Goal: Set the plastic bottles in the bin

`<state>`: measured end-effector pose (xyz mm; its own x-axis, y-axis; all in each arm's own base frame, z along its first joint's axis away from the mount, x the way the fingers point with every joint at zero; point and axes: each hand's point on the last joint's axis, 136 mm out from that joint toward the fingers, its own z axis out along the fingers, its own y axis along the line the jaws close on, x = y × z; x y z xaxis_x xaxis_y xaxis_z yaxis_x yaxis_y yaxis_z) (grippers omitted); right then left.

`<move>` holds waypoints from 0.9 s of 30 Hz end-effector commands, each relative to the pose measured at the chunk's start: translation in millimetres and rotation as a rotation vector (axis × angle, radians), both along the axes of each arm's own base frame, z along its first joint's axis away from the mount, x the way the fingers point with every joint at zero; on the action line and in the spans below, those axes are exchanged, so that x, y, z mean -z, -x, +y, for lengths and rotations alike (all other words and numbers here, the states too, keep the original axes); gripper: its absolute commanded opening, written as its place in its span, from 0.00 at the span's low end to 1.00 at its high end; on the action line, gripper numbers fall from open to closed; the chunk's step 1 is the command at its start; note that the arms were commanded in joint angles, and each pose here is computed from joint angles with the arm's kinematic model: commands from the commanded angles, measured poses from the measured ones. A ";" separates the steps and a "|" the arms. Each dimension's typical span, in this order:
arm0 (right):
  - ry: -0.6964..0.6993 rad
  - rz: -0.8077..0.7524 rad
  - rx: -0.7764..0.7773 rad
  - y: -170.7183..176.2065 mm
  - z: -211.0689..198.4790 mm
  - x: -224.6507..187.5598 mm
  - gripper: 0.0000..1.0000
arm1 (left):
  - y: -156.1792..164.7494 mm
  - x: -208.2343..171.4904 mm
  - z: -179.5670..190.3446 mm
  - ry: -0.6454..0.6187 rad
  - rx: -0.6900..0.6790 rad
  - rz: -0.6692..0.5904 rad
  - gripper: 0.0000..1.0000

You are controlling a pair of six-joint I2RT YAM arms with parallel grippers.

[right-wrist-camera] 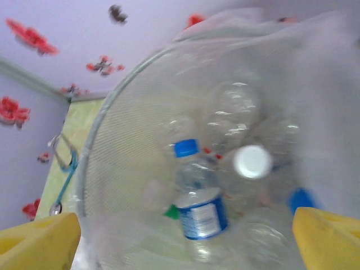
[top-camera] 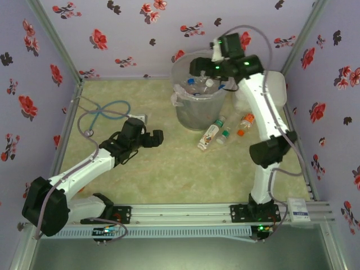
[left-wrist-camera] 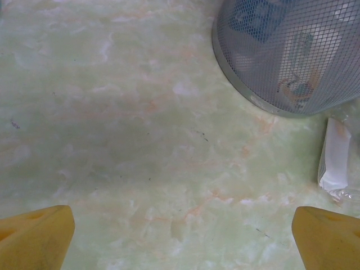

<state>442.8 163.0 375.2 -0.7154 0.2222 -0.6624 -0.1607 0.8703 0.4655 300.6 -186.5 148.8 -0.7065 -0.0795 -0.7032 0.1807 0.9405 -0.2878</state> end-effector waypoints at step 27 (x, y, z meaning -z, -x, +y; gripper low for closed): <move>0.115 0.506 0.491 14.3 -195.6 272.4 0.77 | 7.3 8.4 -12.0 0.046 0.075 0.017 1.00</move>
<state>426.2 -21.3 117.5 -0.7742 0.5555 -0.3033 0.4691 0.8253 0.3142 293.4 -198.9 137.6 -0.7378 -0.0532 -0.6729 0.2315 0.9165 -0.3262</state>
